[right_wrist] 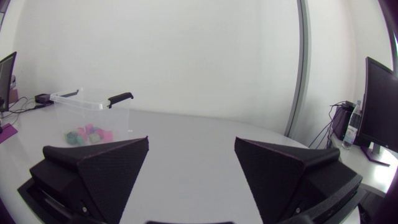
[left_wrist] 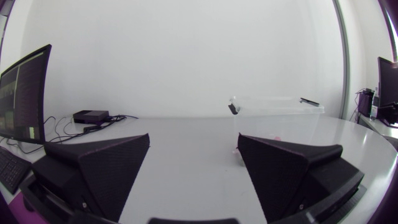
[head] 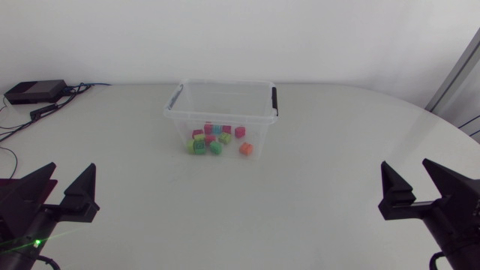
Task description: Pick up the duplo bricks and place them in the container
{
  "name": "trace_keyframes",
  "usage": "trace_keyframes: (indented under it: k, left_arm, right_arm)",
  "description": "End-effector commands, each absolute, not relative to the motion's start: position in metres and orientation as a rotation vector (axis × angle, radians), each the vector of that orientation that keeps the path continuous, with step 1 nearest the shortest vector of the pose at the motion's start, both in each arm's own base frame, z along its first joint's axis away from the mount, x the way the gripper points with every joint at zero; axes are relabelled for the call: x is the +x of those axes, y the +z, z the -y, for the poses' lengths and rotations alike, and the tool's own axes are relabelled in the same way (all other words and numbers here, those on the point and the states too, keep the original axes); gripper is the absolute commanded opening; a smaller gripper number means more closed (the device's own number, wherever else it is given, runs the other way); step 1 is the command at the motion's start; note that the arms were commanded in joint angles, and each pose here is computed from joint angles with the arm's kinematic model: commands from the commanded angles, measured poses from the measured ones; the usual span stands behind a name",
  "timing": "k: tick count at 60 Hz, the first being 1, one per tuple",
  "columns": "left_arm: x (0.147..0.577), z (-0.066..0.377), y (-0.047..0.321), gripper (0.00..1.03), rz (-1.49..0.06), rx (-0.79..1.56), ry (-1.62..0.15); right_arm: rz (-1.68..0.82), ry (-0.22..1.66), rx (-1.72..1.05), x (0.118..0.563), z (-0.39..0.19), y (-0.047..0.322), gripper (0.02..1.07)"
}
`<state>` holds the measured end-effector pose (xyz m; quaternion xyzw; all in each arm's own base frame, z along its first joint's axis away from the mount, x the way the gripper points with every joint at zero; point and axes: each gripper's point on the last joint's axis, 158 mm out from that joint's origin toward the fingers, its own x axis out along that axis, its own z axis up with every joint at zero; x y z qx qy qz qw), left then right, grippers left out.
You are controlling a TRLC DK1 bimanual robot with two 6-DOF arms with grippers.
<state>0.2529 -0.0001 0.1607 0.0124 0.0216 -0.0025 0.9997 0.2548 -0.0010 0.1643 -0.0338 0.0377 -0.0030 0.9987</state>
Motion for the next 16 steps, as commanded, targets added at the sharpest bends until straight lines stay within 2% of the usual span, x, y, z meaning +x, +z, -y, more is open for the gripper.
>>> trace_keyframes:
  k: [1,16]
  left_arm:
    - [0.2541,0.0029,0.1502,0.99,-0.061,0.001,-0.016]
    - [0.2542,0.0032,0.1502,0.99,-0.061,-0.001,-0.017]
  right_arm:
    - [-0.062,-0.011,-0.008,0.2545,0.0021,0.1515,1.02]
    - [-0.057,-0.01,0.0,0.2544,0.0019,0.1491,1.02]
